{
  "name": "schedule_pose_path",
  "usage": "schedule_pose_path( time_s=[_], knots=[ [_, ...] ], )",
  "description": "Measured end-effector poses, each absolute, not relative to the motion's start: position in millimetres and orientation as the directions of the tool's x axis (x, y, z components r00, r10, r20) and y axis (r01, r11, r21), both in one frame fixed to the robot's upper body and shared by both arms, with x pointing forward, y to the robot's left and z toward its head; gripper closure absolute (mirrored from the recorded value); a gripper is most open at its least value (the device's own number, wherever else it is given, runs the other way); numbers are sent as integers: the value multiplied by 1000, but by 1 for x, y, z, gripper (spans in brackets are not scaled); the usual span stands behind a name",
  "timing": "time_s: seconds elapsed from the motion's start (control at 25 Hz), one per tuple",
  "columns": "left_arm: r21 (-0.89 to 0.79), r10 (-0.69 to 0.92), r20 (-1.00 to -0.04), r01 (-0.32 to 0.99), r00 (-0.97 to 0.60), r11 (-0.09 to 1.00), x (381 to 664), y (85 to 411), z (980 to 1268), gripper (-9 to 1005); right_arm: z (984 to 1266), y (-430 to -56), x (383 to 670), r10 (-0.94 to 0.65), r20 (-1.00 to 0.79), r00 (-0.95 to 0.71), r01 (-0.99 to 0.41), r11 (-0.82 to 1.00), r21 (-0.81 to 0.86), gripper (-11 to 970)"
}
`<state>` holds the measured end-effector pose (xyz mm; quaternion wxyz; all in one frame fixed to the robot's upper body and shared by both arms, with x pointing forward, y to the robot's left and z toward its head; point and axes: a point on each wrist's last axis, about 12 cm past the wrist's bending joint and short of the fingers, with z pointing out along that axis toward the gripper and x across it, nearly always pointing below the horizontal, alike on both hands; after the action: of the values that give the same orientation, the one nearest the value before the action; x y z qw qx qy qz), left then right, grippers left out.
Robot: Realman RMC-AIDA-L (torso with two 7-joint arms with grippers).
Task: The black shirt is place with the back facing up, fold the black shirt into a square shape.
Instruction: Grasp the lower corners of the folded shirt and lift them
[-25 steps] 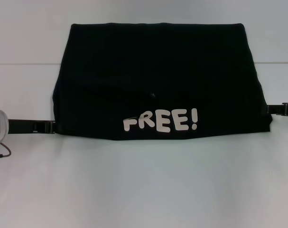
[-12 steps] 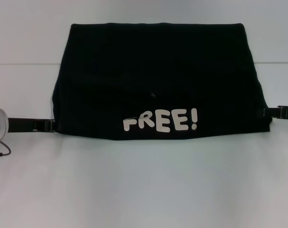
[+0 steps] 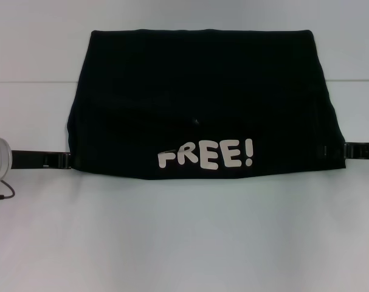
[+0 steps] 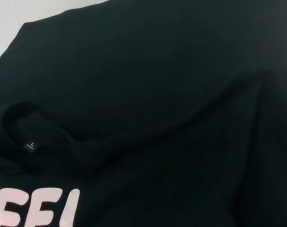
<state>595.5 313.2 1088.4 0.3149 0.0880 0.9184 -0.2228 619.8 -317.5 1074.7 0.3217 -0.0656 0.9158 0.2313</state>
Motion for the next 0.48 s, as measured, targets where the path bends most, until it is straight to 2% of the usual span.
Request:
schedule_pose_path(
  time_s=[0.12,0.36,0.48],
  knots=[
    [-352,23,-618,304,-786,885,596,313,1088,996,1070,-316,619,30,-616,-787,-258,891,374,385],
    [-350,28,-620,309,-784,884,597,312,1089,996,1068,-316,621,43,-634,-772,-241,903,354,566],
    [-347,32,-621,312,-783,884,597,312,1090,995,1069,-316,621,40,-637,-770,-243,904,351,709]
  ],
)
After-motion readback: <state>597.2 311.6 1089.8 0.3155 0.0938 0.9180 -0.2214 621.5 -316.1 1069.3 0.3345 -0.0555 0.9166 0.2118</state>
